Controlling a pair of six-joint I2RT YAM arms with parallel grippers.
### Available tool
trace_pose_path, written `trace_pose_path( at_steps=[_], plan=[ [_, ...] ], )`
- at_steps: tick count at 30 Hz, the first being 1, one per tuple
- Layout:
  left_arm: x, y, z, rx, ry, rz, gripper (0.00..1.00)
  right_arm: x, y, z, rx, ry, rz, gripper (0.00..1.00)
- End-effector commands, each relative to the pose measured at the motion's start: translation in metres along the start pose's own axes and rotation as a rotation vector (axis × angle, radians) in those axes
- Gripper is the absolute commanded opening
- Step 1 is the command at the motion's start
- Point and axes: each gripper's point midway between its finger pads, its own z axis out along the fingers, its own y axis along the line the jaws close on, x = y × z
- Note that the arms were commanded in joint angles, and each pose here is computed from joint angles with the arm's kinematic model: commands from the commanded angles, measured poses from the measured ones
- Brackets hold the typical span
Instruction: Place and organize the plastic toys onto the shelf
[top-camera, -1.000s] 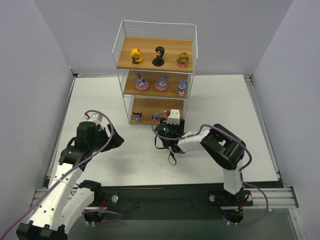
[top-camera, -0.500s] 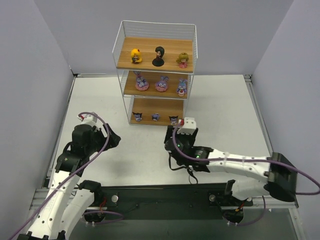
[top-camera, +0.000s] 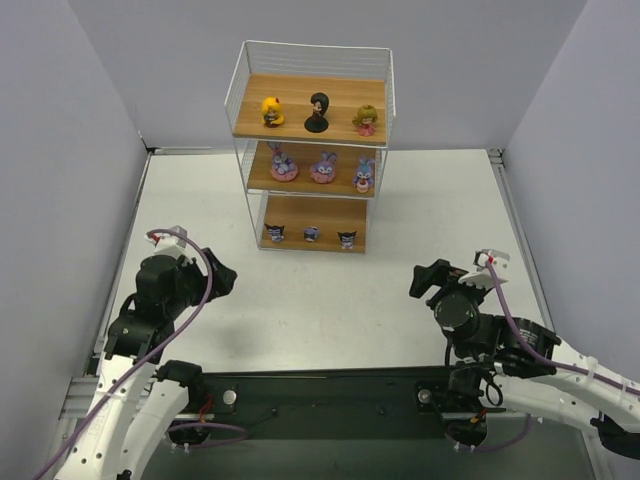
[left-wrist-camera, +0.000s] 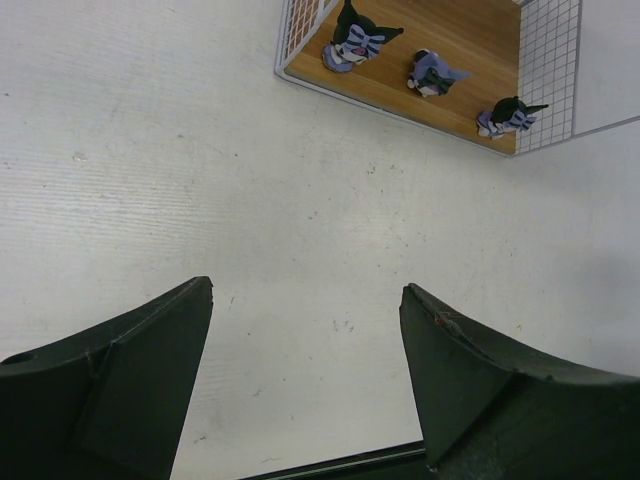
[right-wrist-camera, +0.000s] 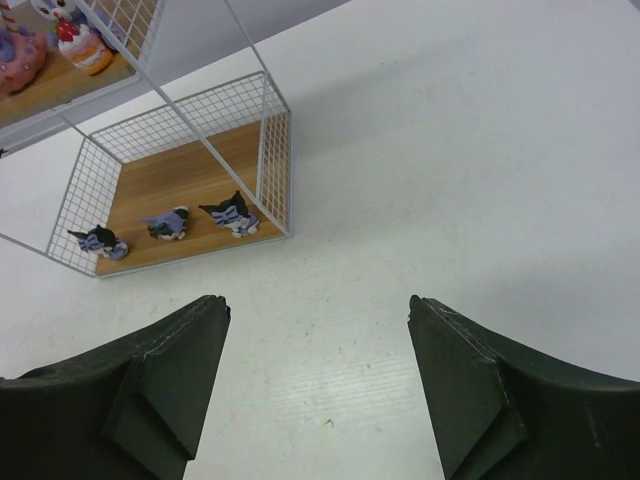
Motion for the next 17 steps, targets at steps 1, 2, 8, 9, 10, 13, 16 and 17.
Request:
trace_pose_path(
  at_steps=[1, 2, 8, 9, 10, 13, 16, 17],
  plan=[
    [-0.0163, -0.0083, -0.0056, 0.04, -0.079, 0.0, 0.86, 0.0036, -0.0243, -0.006, 0.032, 0.025, -0.081, 0.75],
    [-0.017, -0.0094, -0.0068, 0.047, -0.084, 0.001, 0.86, 0.0023, -0.0248, -0.0071, 0.028, 0.026, -0.079, 0.75],
    [-0.0173, -0.0089, -0.007, 0.043, -0.086, -0.006, 0.86, 0.0007, -0.0295, -0.0107, 0.015, 0.031, -0.077, 0.75],
    [-0.0173, -0.0086, -0.0073, 0.042, -0.087, -0.006, 0.86, 0.0013, -0.0299, -0.0107, 0.015, 0.033, -0.079, 0.75],
    [-0.0177, -0.0079, -0.0072, 0.038, -0.09, -0.006, 0.86, 0.0026, -0.0303, -0.0105, 0.015, 0.036, -0.081, 0.76],
    [-0.0185, -0.0074, -0.0089, 0.037, -0.097, -0.003, 0.86, 0.005, -0.031, -0.0103, 0.016, 0.04, -0.082, 0.76],
    [-0.0184, -0.0062, -0.0088, 0.03, -0.098, -0.006, 0.86, 0.0052, -0.0303, -0.0106, 0.013, 0.043, -0.079, 0.76],
    [-0.0187, -0.0061, -0.0085, 0.028, -0.097, -0.008, 0.86, 0.0053, -0.0307, -0.0108, 0.013, 0.045, -0.083, 0.76]
  ],
)
